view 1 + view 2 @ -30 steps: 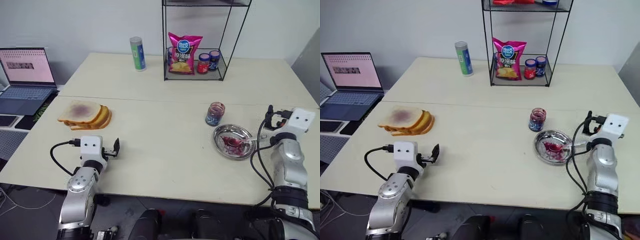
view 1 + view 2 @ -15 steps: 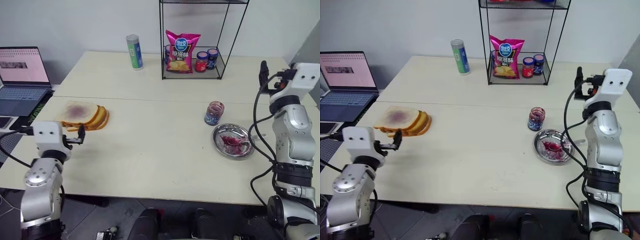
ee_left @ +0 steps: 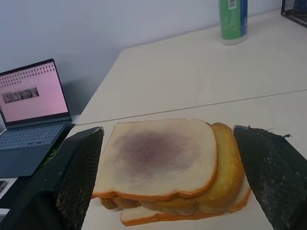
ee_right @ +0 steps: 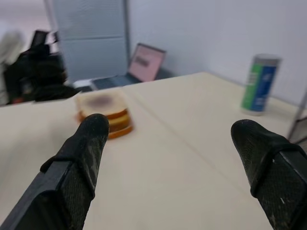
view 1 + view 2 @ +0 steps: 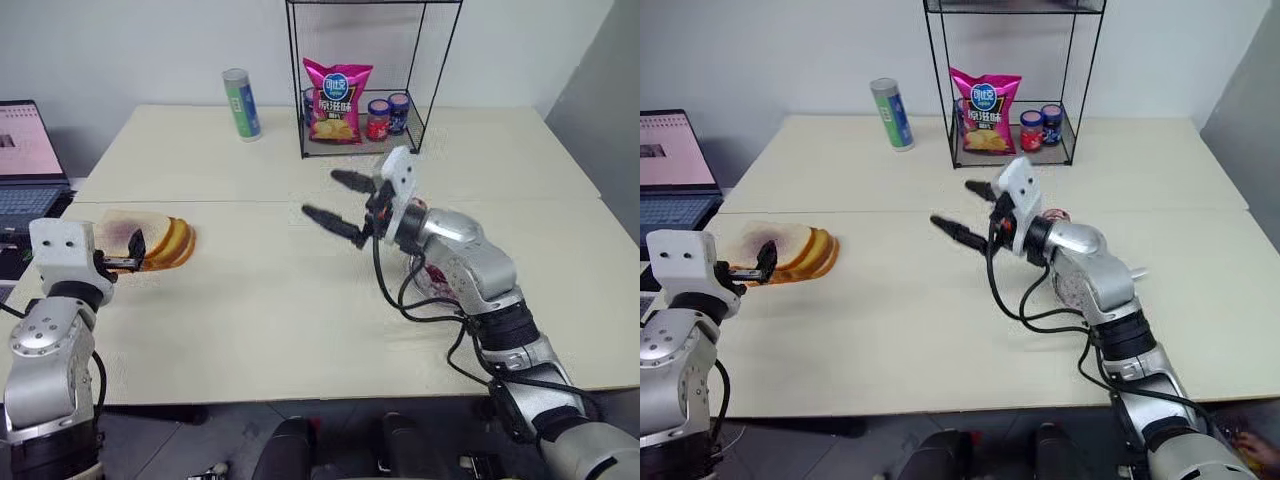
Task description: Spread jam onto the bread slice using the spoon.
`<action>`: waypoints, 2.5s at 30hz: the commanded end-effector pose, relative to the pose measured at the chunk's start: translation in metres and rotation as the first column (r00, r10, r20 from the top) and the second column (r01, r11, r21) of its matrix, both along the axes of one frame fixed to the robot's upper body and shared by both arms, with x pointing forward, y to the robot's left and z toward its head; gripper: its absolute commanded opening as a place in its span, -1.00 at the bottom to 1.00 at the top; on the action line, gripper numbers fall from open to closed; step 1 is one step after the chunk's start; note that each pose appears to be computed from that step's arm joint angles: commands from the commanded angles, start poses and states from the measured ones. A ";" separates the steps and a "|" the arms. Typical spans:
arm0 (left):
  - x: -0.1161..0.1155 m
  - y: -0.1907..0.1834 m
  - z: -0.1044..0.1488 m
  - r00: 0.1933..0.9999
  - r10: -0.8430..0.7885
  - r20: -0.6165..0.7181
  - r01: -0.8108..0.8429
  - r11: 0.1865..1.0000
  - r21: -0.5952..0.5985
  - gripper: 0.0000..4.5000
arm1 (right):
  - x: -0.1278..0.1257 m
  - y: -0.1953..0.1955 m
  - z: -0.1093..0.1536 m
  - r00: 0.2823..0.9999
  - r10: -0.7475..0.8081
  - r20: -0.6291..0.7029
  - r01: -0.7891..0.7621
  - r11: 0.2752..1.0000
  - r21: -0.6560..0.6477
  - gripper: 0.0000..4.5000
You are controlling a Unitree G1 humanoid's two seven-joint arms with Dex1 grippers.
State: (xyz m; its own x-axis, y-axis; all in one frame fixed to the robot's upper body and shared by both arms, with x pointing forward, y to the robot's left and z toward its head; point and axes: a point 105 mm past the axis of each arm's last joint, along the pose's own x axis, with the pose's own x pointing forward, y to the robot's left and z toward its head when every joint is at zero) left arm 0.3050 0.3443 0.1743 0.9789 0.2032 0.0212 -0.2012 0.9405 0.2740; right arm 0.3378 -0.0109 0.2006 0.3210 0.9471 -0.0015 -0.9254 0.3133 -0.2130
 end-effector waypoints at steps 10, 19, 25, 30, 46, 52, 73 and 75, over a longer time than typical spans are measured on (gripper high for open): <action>0.040 0.001 -0.024 0.983 -0.096 -0.155 0.079 0.991 -0.113 1.00 | -0.016 0.010 -0.015 0.991 0.129 -0.040 -0.131 0.991 -0.039 0.98; 0.049 0.019 -0.025 0.987 -0.017 -0.162 0.000 0.995 -0.100 1.00 | -0.016 0.007 -0.012 0.995 0.088 -0.052 -0.088 0.996 -0.007 0.98; 0.047 0.017 -0.045 0.968 -0.058 -0.243 0.022 0.989 -0.150 0.84 | -0.015 0.006 -0.011 0.997 0.067 -0.036 -0.067 0.998 -0.014 1.00; 0.047 0.020 -0.047 0.966 -0.052 -0.255 0.013 0.988 -0.155 0.37 | -0.013 0.006 -0.008 0.998 0.055 -0.030 -0.055 0.998 -0.006 1.00; 0.053 0.022 -0.026 0.985 -0.034 -0.167 0.010 0.990 -0.142 -0.99 | -0.009 0.004 -0.005 0.999 0.025 -0.043 -0.024 0.999 0.022 1.00; 0.068 -0.018 0.014 0.985 -0.169 -0.033 0.164 0.981 -0.104 -1.00 | -0.009 -0.003 -0.003 0.999 0.004 -0.046 -0.002 0.999 0.035 1.00; 0.054 -0.263 -0.092 0.332 -0.786 -0.522 0.941 0.235 0.245 -1.00 | -0.041 -0.043 -0.006 0.967 -0.211 -0.140 0.220 0.974 0.049 1.00; 0.058 -0.263 -0.092 0.330 -0.784 -0.526 0.940 0.225 0.255 -1.00 | -0.040 -0.044 -0.005 0.963 -0.226 -0.143 0.236 0.970 0.057 1.00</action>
State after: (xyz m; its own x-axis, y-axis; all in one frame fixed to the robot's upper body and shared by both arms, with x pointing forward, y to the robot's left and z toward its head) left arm 0.3637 0.0896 0.0857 0.5429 -0.7201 -0.4321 0.7881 0.2591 0.5584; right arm 0.3013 -0.0531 0.1822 0.5213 0.8522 -0.0450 -0.8533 0.5200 -0.0391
